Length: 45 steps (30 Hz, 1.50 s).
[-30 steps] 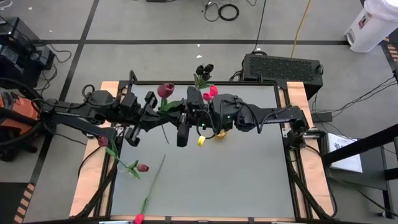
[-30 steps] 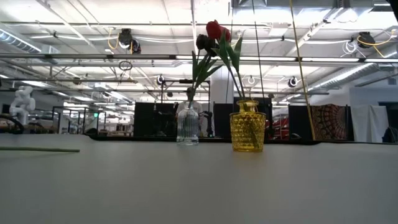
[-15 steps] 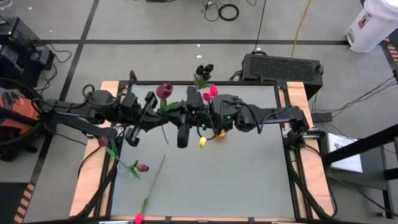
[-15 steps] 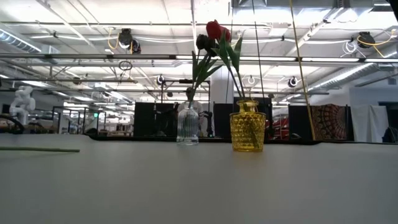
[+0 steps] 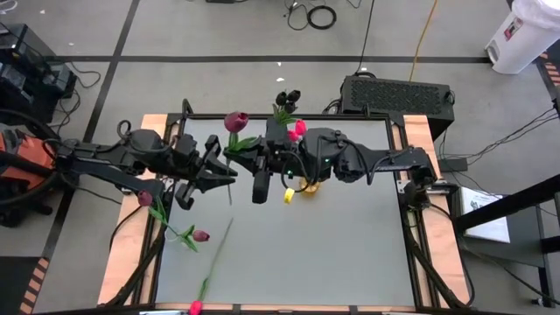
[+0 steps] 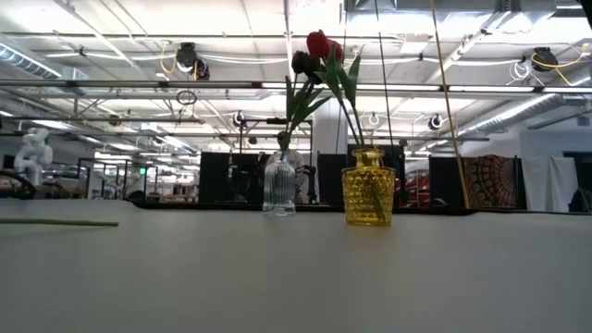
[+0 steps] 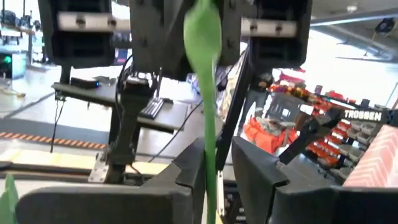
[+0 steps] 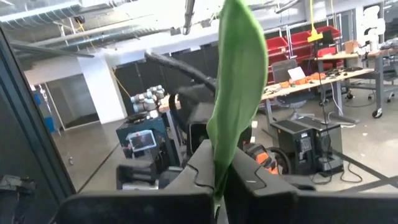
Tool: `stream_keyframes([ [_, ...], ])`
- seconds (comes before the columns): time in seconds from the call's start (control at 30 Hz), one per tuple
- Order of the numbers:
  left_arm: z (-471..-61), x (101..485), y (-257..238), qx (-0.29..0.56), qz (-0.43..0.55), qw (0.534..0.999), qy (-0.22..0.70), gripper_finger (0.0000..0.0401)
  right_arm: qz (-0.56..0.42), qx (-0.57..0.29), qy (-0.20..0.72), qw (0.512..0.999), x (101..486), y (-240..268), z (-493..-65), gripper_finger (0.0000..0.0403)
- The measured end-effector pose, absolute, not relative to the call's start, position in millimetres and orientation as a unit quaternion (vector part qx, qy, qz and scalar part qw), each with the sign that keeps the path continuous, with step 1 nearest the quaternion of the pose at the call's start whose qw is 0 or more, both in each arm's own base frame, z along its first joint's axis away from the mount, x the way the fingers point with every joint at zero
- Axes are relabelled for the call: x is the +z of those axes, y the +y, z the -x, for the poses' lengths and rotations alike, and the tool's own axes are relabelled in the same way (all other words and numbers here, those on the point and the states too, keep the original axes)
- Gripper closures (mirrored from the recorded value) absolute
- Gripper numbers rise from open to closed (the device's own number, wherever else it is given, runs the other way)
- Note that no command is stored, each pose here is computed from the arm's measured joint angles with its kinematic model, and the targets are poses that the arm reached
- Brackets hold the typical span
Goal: Sort flowers into vase by color
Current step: Put the red tulip into the bottom transparent bin
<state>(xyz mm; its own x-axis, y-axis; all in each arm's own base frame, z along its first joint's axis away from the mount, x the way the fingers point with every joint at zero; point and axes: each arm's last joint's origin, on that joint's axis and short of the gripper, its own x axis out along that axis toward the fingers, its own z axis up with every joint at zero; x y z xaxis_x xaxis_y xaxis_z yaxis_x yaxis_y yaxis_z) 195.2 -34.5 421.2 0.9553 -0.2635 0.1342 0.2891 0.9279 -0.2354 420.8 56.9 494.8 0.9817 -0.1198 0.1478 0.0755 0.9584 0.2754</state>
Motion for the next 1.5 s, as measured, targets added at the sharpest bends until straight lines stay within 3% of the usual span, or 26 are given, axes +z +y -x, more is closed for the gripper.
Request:
stream_keyframes([
  [0.4, -163.9, 426.8, -27.4, -0.108, 0.114, 0.986, -0.049, 0.0317, -0.109, -0.079, -0.088, 0.987, 510.5, 51.2, -402.2, 0.0403],
  [0.83, -98.7, 428.0, -14.8, -0.069, 0.108, 0.991, -0.041, 0.0317, -0.104, -0.104, -0.052, 0.988, 509.3, 49.0, -394.2, 0.0402],
  [1.13, -52.0, 404.9, -8.4, -0.074, 0.137, 0.986, 0.05, 0.0317, -0.111, -0.104, -0.047, 0.987, 508.2, 48.9, -394.1, 0.0402],
  [1.5, 12.3, 390.8, 3.9, -0.043, 0.248, 0.968, 0.014, 0.0317, -0.129, -0.106, -0.034, 0.985, 503.7, 49.2, -396.4, 0.0402],
])
